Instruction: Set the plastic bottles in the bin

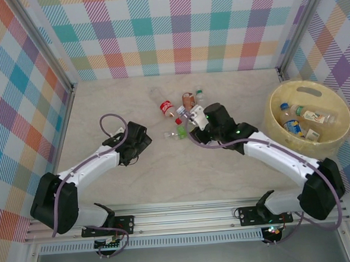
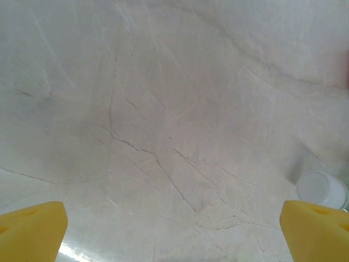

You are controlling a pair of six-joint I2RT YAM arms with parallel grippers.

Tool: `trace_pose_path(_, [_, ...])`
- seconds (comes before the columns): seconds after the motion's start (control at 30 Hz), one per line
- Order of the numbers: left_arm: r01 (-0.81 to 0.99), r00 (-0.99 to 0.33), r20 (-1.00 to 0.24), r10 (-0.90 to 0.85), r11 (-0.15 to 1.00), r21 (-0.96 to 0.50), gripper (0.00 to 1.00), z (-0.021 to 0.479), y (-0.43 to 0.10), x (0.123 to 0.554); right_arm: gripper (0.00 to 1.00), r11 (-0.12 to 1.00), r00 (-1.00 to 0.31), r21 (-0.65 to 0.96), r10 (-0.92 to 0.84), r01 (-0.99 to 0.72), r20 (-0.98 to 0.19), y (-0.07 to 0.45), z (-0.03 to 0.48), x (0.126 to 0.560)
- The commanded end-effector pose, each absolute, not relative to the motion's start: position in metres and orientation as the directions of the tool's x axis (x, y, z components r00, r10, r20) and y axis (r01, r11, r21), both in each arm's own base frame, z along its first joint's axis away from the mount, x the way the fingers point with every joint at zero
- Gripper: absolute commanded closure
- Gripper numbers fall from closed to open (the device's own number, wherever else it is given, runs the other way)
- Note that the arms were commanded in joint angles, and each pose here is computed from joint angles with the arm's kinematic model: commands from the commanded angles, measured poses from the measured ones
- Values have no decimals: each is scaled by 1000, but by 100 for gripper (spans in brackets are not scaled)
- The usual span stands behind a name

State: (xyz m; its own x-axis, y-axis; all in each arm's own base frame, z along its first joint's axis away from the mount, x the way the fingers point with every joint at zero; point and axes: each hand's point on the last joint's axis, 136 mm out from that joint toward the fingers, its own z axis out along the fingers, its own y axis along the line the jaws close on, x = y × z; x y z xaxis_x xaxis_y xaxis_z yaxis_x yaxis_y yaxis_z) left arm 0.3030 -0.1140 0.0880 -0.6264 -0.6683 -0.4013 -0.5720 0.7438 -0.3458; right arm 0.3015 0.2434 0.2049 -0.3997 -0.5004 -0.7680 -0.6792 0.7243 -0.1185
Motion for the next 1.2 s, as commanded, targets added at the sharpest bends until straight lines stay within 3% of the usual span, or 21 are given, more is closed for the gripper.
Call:
trace_pose_path(0.0, [-549,-652,-373,-660,750,-368,0,83,-126,308,61,752,-376,-43,-377,-658,-846,237,240,303])
trace_pose_path(0.17, [-518,-688,-353,-634,770,-373,0,78,-148,313,61,819,-447,106,-196,-565,-873,204,284,310])
trace_pose_path(0.6, [-465,-740,-339,-581,806,-366,0,72,-179,322,62,874,-448,190,-34,-447,-894,136,365,308])
trace_pose_path(1.17, [-334,-795,-346,-498,836,-435,0,80,-214,338,62,971,-452,235,187,-52,-872,-3,398,288])
